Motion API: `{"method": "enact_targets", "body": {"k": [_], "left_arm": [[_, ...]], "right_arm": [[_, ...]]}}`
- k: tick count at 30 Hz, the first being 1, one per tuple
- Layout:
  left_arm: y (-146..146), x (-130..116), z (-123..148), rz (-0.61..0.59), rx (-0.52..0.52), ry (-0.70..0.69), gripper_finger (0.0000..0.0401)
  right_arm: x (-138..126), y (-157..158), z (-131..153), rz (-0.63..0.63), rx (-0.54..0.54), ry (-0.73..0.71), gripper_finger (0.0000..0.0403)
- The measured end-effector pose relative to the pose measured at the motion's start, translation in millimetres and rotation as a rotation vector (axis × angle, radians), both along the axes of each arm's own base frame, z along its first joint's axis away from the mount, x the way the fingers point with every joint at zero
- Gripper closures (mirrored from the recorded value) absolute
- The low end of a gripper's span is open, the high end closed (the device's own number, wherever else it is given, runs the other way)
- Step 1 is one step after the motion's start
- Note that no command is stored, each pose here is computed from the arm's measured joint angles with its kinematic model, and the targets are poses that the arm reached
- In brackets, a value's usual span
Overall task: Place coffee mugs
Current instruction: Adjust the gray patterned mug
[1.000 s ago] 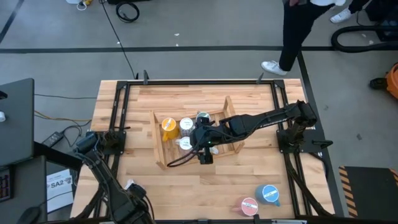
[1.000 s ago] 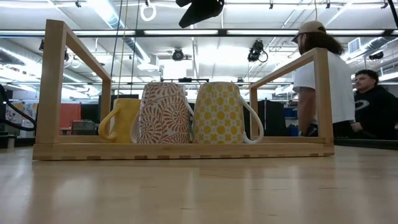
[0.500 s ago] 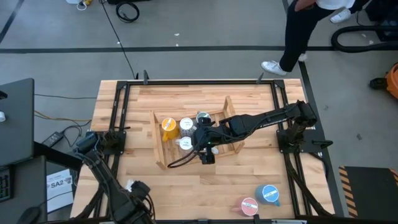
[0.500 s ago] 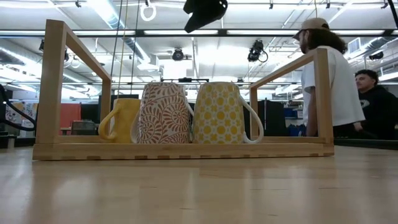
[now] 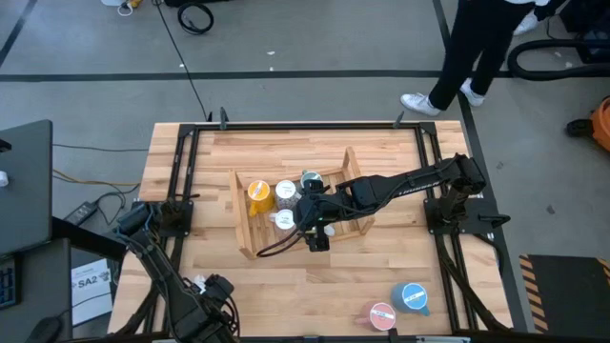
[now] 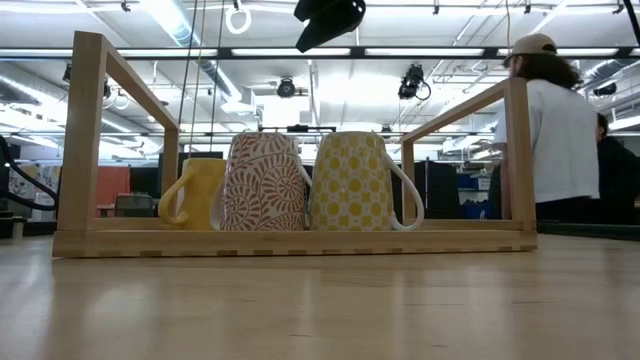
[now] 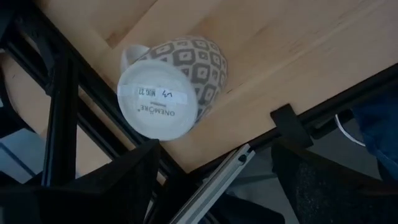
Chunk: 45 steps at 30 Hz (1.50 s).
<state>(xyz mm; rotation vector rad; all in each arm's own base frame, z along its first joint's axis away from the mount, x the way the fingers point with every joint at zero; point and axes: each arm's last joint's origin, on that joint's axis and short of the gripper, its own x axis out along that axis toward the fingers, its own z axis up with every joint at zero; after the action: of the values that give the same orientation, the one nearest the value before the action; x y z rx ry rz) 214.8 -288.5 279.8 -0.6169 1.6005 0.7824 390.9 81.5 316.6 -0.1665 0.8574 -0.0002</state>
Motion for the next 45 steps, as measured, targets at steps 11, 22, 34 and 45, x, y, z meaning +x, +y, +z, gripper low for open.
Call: {"method": "enact_targets", "body": {"k": [11, 22, 34, 45], "left_arm": [[19, -23, -18, 0.081, 0.049, 0.137, 0.0085], [32, -33, -2, 0.103, 0.086, -0.007, 0.0086], [36, -43, 1, 0.128, 0.122, -0.063, 0.0086], [55, -57, -14, 0.206, -0.092, -0.220, 0.0086]], "right_arm": [[0, 0, 0, 0.014, -0.005, -0.002, 0.0019], [0, 0, 0, 0.023, -0.012, -0.003, 0.0019], [1, 0, 0, 0.024, -0.012, -0.004, 0.0019], [0, 1, 0, 0.058, -0.013, 0.002, 0.0019]]}}
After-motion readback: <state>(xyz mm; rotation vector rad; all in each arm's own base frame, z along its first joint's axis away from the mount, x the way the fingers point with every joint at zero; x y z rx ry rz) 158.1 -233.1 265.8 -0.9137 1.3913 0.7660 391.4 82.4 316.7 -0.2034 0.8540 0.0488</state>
